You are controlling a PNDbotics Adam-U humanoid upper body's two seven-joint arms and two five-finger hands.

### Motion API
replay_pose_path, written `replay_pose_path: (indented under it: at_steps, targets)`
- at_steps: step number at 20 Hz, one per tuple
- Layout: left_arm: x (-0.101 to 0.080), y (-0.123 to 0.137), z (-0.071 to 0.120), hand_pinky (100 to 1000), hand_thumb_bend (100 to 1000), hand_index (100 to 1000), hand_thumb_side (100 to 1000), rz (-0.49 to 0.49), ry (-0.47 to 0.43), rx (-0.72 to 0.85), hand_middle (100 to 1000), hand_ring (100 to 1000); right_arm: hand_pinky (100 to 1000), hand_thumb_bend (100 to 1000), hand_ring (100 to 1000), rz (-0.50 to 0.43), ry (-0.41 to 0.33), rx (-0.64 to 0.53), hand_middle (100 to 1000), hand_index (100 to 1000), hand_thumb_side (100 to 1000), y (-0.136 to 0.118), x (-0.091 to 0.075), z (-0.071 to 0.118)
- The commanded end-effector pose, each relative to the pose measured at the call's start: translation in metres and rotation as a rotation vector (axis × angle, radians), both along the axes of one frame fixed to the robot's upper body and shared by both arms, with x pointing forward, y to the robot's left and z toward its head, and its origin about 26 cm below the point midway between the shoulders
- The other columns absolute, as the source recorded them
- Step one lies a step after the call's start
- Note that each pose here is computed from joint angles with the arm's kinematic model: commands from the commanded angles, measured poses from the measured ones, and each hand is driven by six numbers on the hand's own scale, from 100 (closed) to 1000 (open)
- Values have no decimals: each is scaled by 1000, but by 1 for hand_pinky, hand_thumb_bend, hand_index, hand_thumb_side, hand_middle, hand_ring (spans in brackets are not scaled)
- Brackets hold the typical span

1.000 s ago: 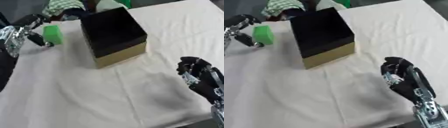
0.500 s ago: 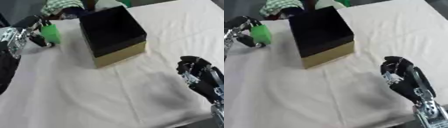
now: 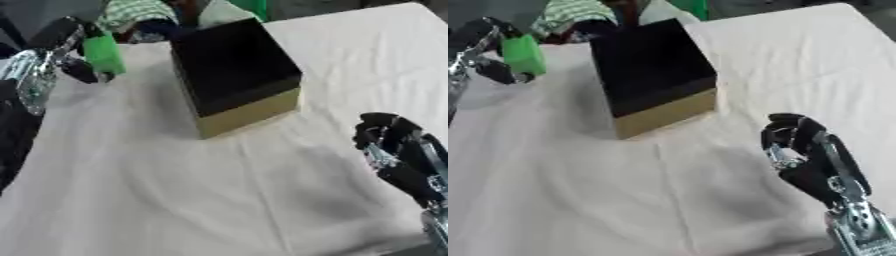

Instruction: Pick up objects on the table and place them in the box.

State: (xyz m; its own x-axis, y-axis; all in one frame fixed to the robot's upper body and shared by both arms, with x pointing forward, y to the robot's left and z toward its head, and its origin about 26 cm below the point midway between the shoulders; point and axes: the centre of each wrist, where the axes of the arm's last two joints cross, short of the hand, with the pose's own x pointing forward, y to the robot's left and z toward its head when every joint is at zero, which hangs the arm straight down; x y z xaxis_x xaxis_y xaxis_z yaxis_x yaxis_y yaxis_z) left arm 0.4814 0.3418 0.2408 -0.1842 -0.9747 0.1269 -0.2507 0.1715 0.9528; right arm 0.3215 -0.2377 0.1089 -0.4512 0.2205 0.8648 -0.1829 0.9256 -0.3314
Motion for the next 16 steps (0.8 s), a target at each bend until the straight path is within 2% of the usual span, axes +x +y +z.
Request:
replay_pose_path:
  at_steps: [1,2,3,9,16]
  targets:
    - [-5,-16,34,607,482,595,100,-89,-98,-14,336,442,603,210,624,2,-22,-6,622,761,355,-3,-1,7]
    - [-5,-24,39,605,525,596,155,-120,-111,-21,338,444,603,226,624,4,-20,-6,622,761,356,-2,-1,7]
    - [-6,-34,43,605,472,596,100,-154,-123,-31,338,443,603,210,624,6,-18,-5,622,761,353,-2,-1,6]
    - [-3,-99,43,601,433,601,100,-338,-137,-98,346,450,602,211,624,22,-12,-2,622,760,351,1,-2,5]
    - [1,-149,33,618,457,620,100,-431,-135,-75,369,467,602,211,624,46,-6,-3,622,760,354,5,-1,5]
